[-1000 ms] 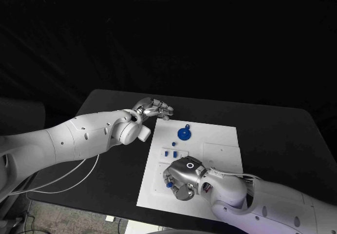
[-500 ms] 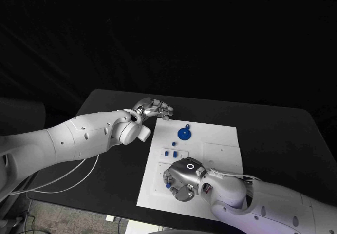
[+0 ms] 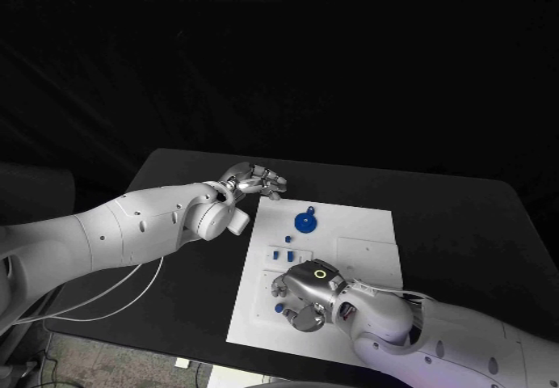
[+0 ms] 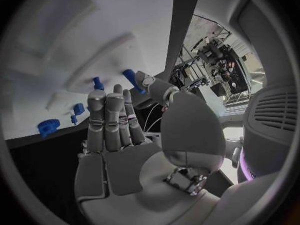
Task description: Assemble the parts on the task board
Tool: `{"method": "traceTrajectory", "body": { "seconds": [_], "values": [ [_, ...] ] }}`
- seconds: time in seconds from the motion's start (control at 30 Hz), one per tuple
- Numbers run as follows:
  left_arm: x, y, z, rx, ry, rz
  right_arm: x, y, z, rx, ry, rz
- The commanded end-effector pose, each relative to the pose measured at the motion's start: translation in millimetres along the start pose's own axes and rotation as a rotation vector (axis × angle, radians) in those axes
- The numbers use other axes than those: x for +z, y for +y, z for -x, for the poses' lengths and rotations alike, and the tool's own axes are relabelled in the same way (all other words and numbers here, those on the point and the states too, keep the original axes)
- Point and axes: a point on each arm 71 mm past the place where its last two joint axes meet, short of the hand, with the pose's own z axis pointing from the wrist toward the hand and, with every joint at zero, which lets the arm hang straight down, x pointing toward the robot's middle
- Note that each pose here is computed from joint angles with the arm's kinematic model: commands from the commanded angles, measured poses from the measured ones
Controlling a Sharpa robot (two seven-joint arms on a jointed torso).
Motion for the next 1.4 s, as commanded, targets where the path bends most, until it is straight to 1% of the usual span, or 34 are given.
{"method": "traceTrajectory", "body": {
  "seconds": [0.03,0.17,0.2,0.27,0.33,0.37,0.43,0.53,0.57,0.63,0.67,0.7,0.77,0.83,0.87,1.0,1.03,1.07,1.13,1.17,1.23,1.3,1.33,1.4],
  "values": [
    [0.4,-1.3,-1.7,-0.007,0.015,-0.005,-2.9,0.3,4.4,0.043,-0.060,0.007],
    [0.6,-1.4,-2.0,-0.007,0.016,-0.006,-9.1,-0.9,6.4,0.084,-0.070,0.008],
    [0.7,-1.3,-1.8,-0.007,0.015,-0.006,-11.6,-2.6,6.7,0.107,-0.065,0.004],
    [0.9,-1.2,-1.4,-0.007,0.016,-0.006,-17.4,-6.3,9.8,0.132,-0.073,0.001],
    [0.7,-1.1,-0.7,-0.007,0.014,-0.007,-21.8,-11.3,16.7,0.187,-0.079,-0.009],
    [0.6,-0.9,0.1,-0.006,0.012,-0.007,-24.8,-15.0,22.5,0.210,-0.092,-0.015],
    [0.4,-0.6,1.5,-0.006,0.009,-0.008,-29.7,-22.3,32.4,0.254,-0.098,-0.028],
    [-0.2,0.1,4.2,-0.004,0.001,-0.008,-39.8,-42.7,52.0,0.368,-0.102,-0.102],
    [-0.1,0.2,4.7,-0.003,0.000,-0.009,-42.8,-48.6,56.6,0.387,-0.102,-0.121],
    [0.1,0.7,6.0,-0.002,-0.004,-0.008,-51.3,-66.7,68.2,0.428,-0.084,-0.180],
    [0.1,0.8,6.4,-0.002,-0.004,-0.007,-55.8,-76.8,72.8,0.455,-0.074,-0.217],
    [0.1,1.0,6.8,-0.002,-0.005,-0.007,-58.4,-82.8,75.2,0.469,-0.069,-0.239],
    [0.9,1.0,6.5,-0.001,-0.006,-0.009,-67.5,-101.5,81.5,0.504,-0.017,-0.313],
    [1.6,0.8,5.9,-0.002,-0.005,-0.011,-73.7,-113.5,87.0,0.522,0.004,-0.355],
    [2.1,0.6,4.9,-0.003,-0.003,-0.012,-77.2,-119.5,89.1,0.528,0.024,-0.381],
    [3.6,0.2,2.3,-0.008,0.001,-0.016,-92.7,-137.7,90.2,0.548,0.108,-0.482],
    [3.7,0.2,1.7,-0.009,0.002,-0.016,-97.1,-142.0,90.1,0.546,0.138,-0.507],
    [3.7,0.4,1.8,-0.010,0.003,-0.017,-103.0,-146.7,88.5,0.543,0.174,-0.542],
    [3.8,0.9,2.2,-0.011,0.001,-0.016,-109.7,-151.3,84.8,0.536,0.239,-0.584],
    [3.8,1.3,2.8,-0.012,-0.002,-0.015,-114.5,-154.4,82.2,0.536,0.270,-0.632],
    [3.7,1.8,3.4,-0.012,-0.004,-0.014,-122.0,-157.4,76.7,0.553,0.311,-0.695],
    [3.9,2.7,3.5,-0.014,-0.005,-0.012,-129.0,-158.0,70.3,0.582,0.344,-0.738],
    [3.9,3.4,3.4,-0.014,-0.005,-0.011,-133.0,-157.1,66.0,0.588,0.366,-0.751],
    [3.8,4.7,3.1,-0.015,-0.005,-0.008,-137.7,-155.7,62.4,0.588,0.385,-0.765]
  ]
}}
